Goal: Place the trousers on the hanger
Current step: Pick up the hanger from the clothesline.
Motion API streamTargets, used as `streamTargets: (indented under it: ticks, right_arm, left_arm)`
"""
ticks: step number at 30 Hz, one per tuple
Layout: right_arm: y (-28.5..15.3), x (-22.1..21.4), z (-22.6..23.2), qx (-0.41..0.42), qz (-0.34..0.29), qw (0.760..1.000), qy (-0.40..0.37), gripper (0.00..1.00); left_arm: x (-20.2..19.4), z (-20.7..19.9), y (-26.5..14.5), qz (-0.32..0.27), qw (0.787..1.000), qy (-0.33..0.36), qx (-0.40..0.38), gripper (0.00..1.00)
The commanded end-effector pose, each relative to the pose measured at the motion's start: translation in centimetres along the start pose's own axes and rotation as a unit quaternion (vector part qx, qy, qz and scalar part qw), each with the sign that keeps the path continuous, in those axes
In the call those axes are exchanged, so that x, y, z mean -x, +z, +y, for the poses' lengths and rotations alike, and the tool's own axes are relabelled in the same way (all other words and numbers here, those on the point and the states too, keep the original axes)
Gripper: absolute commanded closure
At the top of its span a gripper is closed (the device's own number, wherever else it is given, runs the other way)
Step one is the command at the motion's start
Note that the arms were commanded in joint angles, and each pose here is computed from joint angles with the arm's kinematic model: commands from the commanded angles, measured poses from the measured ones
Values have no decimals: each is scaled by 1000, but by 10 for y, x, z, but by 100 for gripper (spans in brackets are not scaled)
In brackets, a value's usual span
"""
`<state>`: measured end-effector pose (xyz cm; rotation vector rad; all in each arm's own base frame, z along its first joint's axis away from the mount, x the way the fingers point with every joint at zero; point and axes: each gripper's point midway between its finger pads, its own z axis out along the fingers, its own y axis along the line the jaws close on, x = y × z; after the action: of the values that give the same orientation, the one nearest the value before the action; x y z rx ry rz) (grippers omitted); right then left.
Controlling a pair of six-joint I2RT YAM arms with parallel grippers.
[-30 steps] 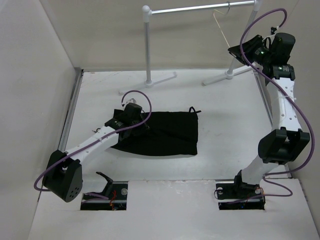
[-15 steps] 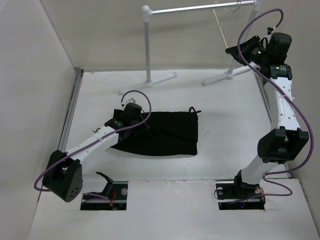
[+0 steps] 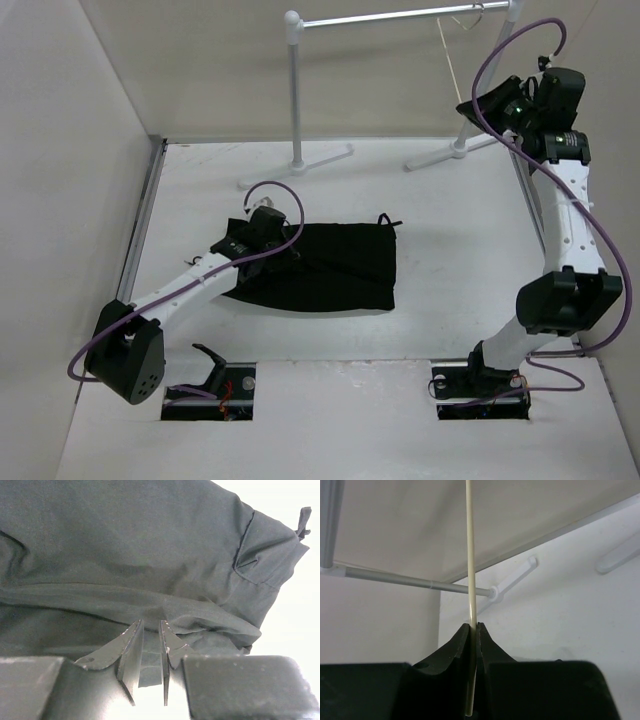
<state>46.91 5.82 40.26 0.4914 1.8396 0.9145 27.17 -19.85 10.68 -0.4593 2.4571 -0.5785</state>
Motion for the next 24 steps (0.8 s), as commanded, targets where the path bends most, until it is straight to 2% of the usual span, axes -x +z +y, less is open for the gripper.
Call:
streamTargets:
  ticks: [1, 7, 13, 24]
  right_arm:
    - [-22, 6, 11, -17, -29, 997, -62, 93]
    - [-33, -17, -13, -54, -21, 996, -73, 93]
    - [-45, -53, -22, -47, -9, 996, -80, 93]
    - [-81, -159, -75, -92, 35, 992, -82, 95]
  left_arm:
    - [18, -25, -12, -29, 999, -2, -33, 83]
    - [21, -44, -19, -31, 998, 9, -52, 83]
    - [20, -77, -27, -25, 996, 28, -83, 81]
    - [35, -152, -47, -21, 985, 42, -163, 81]
